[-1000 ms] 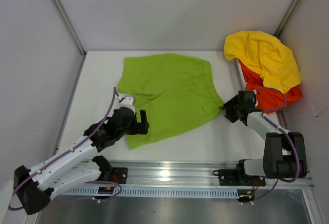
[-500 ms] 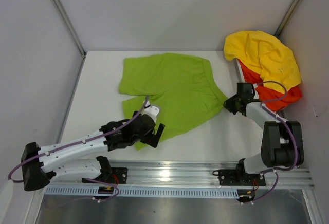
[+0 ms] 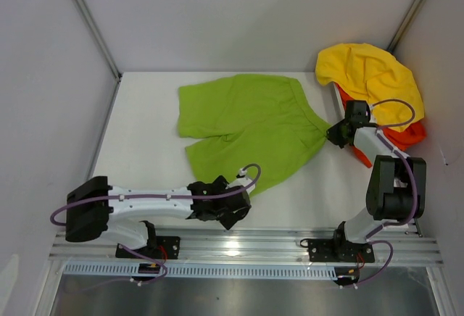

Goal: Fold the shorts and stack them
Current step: Fold the shorts

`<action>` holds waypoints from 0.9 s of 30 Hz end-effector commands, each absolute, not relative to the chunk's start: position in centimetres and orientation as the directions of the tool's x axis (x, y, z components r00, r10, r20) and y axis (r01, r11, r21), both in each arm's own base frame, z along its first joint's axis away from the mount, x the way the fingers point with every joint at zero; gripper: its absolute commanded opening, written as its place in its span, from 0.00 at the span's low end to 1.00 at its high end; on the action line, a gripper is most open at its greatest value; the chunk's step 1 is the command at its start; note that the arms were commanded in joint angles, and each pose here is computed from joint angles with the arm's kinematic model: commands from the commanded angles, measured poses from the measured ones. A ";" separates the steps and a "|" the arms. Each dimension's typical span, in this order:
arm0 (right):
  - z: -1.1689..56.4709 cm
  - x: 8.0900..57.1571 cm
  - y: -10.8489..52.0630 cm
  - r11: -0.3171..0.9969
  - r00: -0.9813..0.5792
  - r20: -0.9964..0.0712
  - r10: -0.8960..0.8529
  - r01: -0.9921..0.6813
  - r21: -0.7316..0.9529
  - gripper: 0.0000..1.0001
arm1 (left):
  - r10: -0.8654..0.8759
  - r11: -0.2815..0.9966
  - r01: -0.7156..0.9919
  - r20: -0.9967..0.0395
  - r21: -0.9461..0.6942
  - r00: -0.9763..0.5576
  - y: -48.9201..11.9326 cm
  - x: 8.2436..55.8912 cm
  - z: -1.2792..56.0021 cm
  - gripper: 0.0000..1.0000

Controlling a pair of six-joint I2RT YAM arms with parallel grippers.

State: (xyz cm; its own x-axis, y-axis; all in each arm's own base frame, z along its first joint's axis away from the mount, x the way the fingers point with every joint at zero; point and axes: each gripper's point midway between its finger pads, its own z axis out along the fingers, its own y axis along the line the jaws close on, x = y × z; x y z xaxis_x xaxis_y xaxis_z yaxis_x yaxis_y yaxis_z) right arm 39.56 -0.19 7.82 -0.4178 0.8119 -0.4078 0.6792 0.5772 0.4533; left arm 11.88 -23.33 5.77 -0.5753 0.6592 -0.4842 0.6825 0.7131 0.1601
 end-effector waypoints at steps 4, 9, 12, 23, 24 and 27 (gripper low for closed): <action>8.6 40.4 -0.3 0.611 -0.440 -0.431 0.787 0.650 0.451 0.00 | 0.699 0.678 0.692 -0.510 0.248 -0.501 -26.3 12.9 6.8 0.87; 8.6 40.3 -0.2 0.615 -0.447 -0.429 0.785 0.645 0.453 0.00 | 0.722 0.662 0.694 -0.491 0.283 -0.488 -26.4 13.3 6.6 0.77; 8.9 40.4 -0.2 0.614 -0.444 -0.429 0.786 0.642 0.460 0.00 | 0.732 0.656 0.693 -0.474 0.298 -0.489 -26.2 13.3 6.1 0.69; 9.2 40.3 -0.5 0.613 -0.442 -0.429 0.787 0.637 0.467 0.00 | 0.723 0.684 0.661 -0.406 0.309 -0.558 -23.8 13.4 3.6 0.52; 9.3 40.3 -0.5 0.614 -0.443 -0.431 0.786 0.635 0.469 0.00 | 0.724 0.686 0.655 -0.390 0.317 -0.569 -23.3 13.4 3.4 0.51; 9.2 40.3 -0.7 0.610 -0.439 -0.429 0.789 0.639 0.469 0.00 | 0.700 0.713 0.630 -0.366 0.309 -0.613 -22.6 13.8 2.8 0.47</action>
